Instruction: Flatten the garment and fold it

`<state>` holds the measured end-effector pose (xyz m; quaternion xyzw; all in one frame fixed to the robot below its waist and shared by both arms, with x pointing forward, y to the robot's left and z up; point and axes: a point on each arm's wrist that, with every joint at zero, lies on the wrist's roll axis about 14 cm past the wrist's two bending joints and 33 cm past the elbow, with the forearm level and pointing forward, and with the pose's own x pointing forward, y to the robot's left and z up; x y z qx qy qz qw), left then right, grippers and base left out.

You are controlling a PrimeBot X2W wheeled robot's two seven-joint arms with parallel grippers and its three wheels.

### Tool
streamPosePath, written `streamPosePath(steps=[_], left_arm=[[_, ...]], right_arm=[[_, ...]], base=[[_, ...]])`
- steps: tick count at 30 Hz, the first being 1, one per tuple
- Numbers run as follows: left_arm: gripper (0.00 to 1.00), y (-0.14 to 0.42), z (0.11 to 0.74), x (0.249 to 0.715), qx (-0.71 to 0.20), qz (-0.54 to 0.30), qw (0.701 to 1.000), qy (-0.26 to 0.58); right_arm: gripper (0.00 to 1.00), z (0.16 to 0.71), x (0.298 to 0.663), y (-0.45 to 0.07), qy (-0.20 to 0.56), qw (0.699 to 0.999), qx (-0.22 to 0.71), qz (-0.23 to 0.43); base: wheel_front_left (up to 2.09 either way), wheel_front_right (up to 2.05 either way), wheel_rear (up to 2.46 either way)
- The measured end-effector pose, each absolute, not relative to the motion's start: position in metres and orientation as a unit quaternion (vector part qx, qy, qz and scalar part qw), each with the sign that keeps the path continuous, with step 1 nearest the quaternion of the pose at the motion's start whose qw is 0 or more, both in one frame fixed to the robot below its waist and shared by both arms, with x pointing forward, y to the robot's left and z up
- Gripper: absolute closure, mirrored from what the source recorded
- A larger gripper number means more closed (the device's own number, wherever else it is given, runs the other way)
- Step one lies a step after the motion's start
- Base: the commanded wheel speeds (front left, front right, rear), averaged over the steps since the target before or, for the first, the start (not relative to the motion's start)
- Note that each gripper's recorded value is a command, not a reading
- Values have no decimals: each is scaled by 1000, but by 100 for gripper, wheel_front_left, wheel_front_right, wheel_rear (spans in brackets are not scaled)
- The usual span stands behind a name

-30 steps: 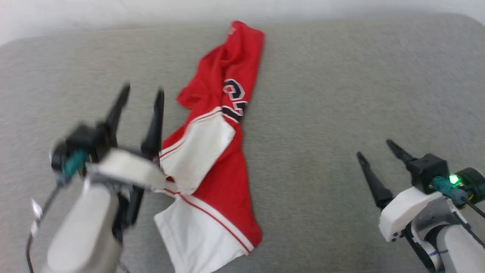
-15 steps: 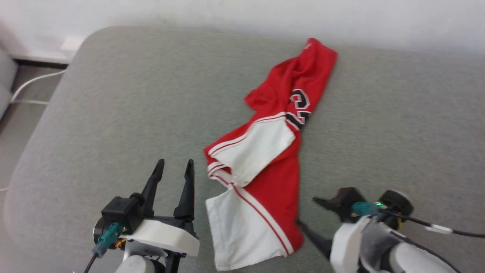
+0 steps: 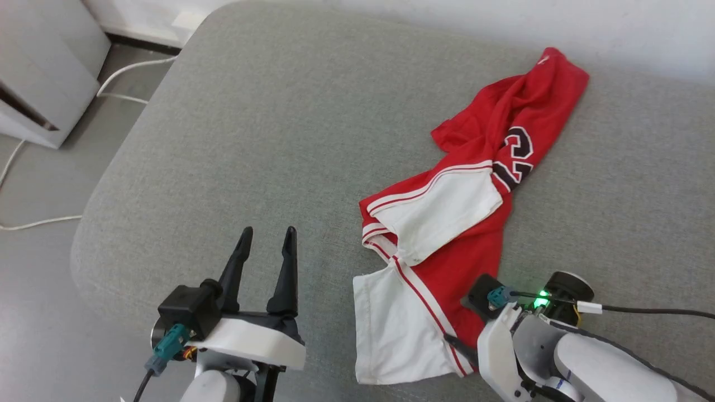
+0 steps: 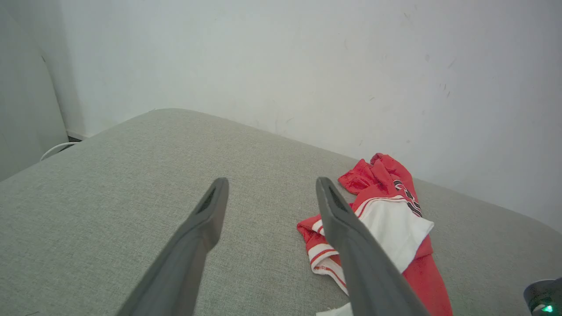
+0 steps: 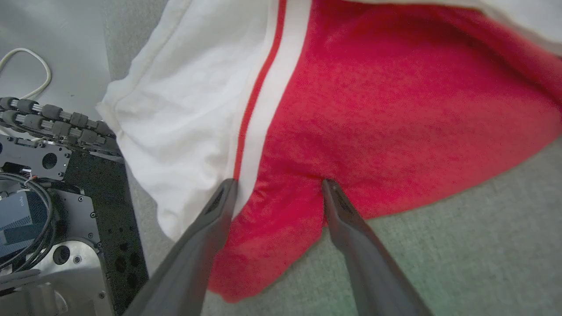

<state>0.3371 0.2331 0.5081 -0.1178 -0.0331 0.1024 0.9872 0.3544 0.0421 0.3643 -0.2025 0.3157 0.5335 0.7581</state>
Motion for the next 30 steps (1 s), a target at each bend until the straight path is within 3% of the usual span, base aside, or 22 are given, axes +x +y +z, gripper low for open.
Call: streamPosePath(steps=[1,9,15,20,21,30], left_arm=[[0,235,507,337,-117,107,987,-32],[0,234,501,340,-112,99,988,-24],[0,216,499,349,-116,62,991,-23],[0,190,498,359,-122,19,992,-20],[0,185,498,361,-123,11,992,-19],[0,115,496,378,-125,-103,987,0]], right_arm=[[100,362,356,43,315,757,-202,535],[100,371,381,31,301,797,-155,500],[100,387,422,-60,307,856,-155,385],[100,391,421,-126,329,882,-149,303],[0,392,420,-134,327,887,-145,291],[0,436,427,-160,218,945,-92,225]], base=[[0,0,0],[0,0,0],[0,0,0],[0,0,0],[0,0,0],[0,0,0]])
